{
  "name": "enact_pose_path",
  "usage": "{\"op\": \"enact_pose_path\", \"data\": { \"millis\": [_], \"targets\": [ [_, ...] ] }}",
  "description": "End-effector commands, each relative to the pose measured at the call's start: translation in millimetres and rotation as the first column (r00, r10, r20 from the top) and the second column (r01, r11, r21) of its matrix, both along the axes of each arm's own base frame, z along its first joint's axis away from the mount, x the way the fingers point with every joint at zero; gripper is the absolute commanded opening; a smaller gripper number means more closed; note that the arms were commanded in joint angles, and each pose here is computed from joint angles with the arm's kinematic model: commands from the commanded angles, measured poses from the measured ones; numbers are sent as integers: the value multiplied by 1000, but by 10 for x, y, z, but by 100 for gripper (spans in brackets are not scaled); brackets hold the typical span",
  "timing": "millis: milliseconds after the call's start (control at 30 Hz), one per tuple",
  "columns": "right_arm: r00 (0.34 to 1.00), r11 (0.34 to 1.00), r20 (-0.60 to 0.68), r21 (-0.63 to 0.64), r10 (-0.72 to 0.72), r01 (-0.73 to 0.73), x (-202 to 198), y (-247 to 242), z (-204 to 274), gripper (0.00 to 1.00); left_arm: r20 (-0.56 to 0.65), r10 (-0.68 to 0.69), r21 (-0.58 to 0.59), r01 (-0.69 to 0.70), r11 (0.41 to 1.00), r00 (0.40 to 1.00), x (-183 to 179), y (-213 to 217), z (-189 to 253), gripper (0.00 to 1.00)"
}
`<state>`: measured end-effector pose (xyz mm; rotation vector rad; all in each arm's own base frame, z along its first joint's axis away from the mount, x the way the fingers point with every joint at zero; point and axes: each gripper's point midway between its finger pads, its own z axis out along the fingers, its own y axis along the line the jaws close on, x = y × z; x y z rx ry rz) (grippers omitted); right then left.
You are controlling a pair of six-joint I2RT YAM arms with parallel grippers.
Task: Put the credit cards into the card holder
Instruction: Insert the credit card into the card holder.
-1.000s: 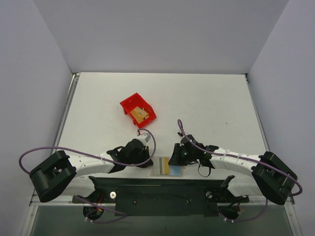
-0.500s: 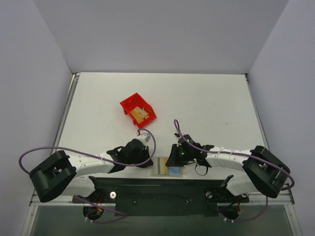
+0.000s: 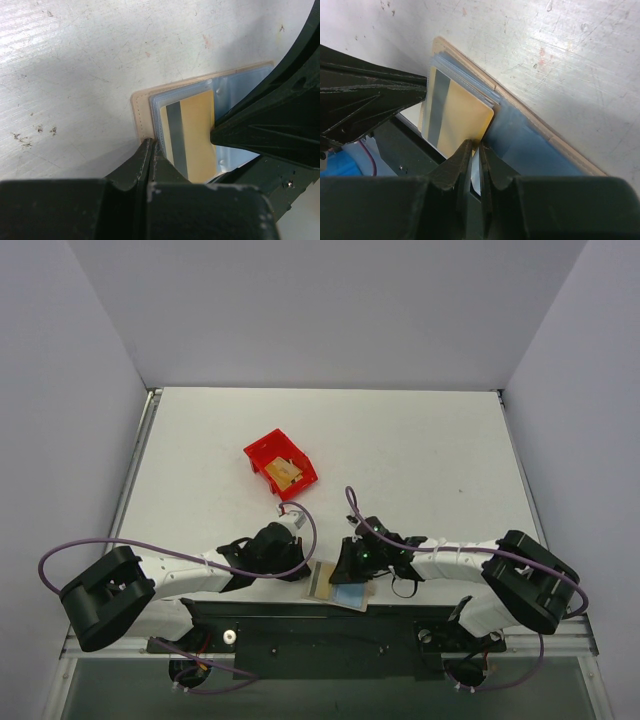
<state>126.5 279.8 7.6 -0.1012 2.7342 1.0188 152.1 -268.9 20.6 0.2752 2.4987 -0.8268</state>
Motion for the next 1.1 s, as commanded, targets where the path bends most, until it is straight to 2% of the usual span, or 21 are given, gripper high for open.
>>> {"op": "enact_pose_path", "data": {
  "millis": [0,200,600,800,967,1067],
  "targets": [
    [999,996,40,84,22,-25,88,238,210,8,5,-12,13,12,1000,1000,-26,30,-28,0],
    [996,996,82,85,20,-27,154,254,254,11,5,-13,15,13,1000,1000,-28,33,-30,0],
    [990,999,135,2,36,-37,315,205,267,18,18,15,19,-16,1000,1000,-11,91,4,0],
    [981,996,190,-91,41,-24,414,0,358,22,51,51,17,-52,999,997,68,152,97,0],
    [958,988,285,-152,25,19,580,-180,603,29,52,57,18,-58,998,997,69,174,95,0],
    [955,960,296,-273,26,58,584,-459,613,32,53,58,15,-59,998,997,73,172,97,0]
  ]
}}
